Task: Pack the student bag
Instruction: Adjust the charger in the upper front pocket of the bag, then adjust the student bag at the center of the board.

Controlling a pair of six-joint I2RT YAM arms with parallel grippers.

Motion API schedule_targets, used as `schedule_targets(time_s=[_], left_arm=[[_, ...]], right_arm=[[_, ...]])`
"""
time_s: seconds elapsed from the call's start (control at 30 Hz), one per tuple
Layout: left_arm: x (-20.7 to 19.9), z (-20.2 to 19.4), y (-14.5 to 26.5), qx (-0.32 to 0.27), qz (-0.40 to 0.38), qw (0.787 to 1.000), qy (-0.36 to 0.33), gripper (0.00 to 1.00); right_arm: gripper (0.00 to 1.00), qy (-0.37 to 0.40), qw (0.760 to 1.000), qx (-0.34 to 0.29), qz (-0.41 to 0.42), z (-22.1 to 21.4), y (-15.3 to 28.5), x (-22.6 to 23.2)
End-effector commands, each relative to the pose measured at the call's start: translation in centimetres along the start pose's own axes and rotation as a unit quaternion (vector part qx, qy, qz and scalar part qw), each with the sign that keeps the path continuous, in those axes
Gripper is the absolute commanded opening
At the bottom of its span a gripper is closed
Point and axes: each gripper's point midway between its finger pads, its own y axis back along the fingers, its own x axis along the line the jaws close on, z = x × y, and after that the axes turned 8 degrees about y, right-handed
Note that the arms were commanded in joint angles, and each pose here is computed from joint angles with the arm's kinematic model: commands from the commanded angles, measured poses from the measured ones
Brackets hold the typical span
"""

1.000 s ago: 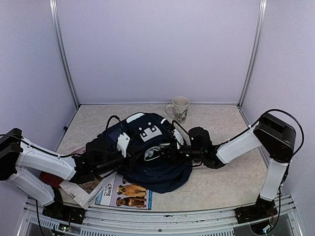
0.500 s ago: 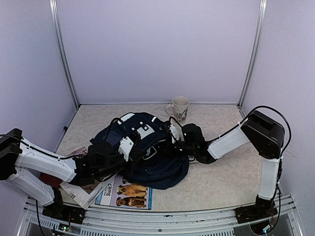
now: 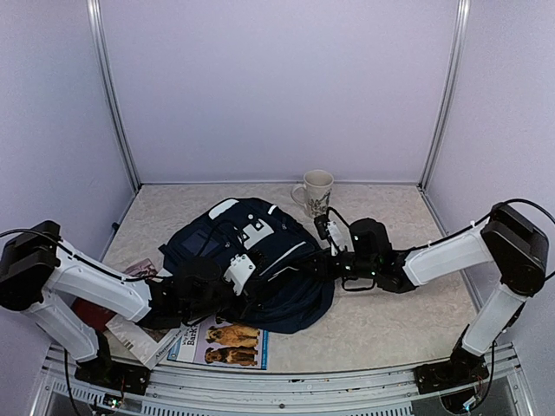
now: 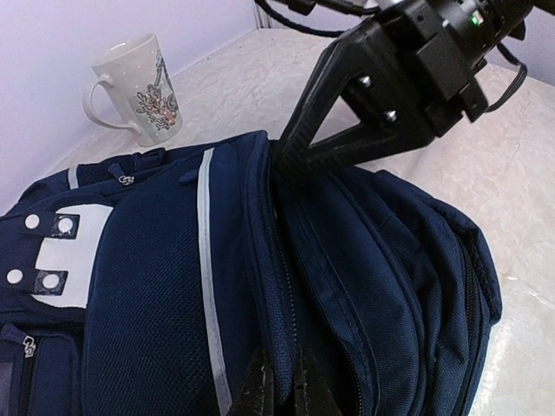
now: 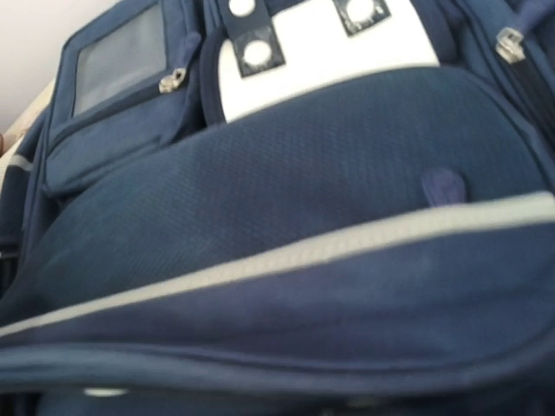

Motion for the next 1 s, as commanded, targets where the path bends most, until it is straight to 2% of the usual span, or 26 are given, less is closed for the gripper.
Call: schedule_targets(time_s=[0.0, 0.03, 0.07, 0.2, 0.3, 0.43, 0.57, 0.6, 0.7, 0.8, 0.83, 0.87, 0.9, 0.97], left_arm=[[-1.0, -3.3, -0.7, 0.066, -0.023, 0.997, -0.013, 0.00], [-1.3, -3.3, -0.8, 0.069, -0.030, 0.997, -0.012, 0.00], [-1.6, -2.9, -1.0, 0.071, -0.034, 0.997, -0.006, 0.05], [-2.8, 0.3, -0.2, 0.047, -0.072, 0.996, 0.011, 0.50], [-2.8, 3.2, 1.2, 0.017, -0.088, 0.996, 0.019, 0.69], [-1.4, 8.3, 3.9, -0.043, -0.108, 0.992, 0.053, 0.87], [3.5, 10.9, 5.5, -0.086, -0.087, 0.983, 0.137, 0.91], [5.3, 10.7, 5.6, -0.087, -0.065, 0.980, 0.164, 0.90], [10.5, 8.3, 5.1, -0.063, 0.028, 0.973, 0.222, 0.89], [14.1, 5.2, 4.6, -0.022, 0.104, 0.956, 0.273, 0.89], [14.9, 4.3, 4.4, -0.010, 0.117, 0.951, 0.287, 0.89], [15.3, 3.5, 4.3, 0.000, 0.123, 0.947, 0.297, 0.88], [15.6, 3.0, 4.2, 0.003, 0.123, 0.946, 0.300, 0.88], [15.5, 2.7, 4.2, 0.000, 0.118, 0.943, 0.313, 0.87]], right_arm=[[0.22, -0.009, 1.000, 0.011, -0.024, -0.3, 2.3, -0.5], [0.22, -0.009, 0.999, 0.014, -0.033, -0.5, 2.7, -0.7], [0.22, -0.010, 0.999, 0.018, -0.043, -0.6, 3.0, -1.0], [0.24, -0.015, 0.997, 0.041, -0.064, -1.4, 3.9, -1.6], [0.31, -0.024, 0.996, 0.058, -0.069, -2.0, 4.3, -1.7], [0.55, -0.071, 0.988, 0.102, -0.088, -4.6, 4.4, -2.4], [0.98, -0.132, 0.980, 0.117, -0.094, -6.9, 4.0, -2.8], [1.00, -0.144, 0.980, 0.108, -0.089, -7.1, 3.9, -2.7], [1.00, -0.152, 0.983, 0.093, -0.043, -6.8, 3.0, -1.5], [0.90, -0.140, 0.985, 0.098, -0.029, -6.3, 2.1, -1.1], [0.82, -0.137, 0.985, 0.099, -0.031, -6.3, 2.1, -1.2], [0.70, -0.135, 0.985, 0.098, -0.035, -6.1, 2.1, -1.4], [0.53, -0.135, 0.985, 0.103, -0.045, -6.3, 2.2, -1.8], [0.27, -0.136, 0.982, 0.109, -0.069, -6.4, 2.6, -3.0]])
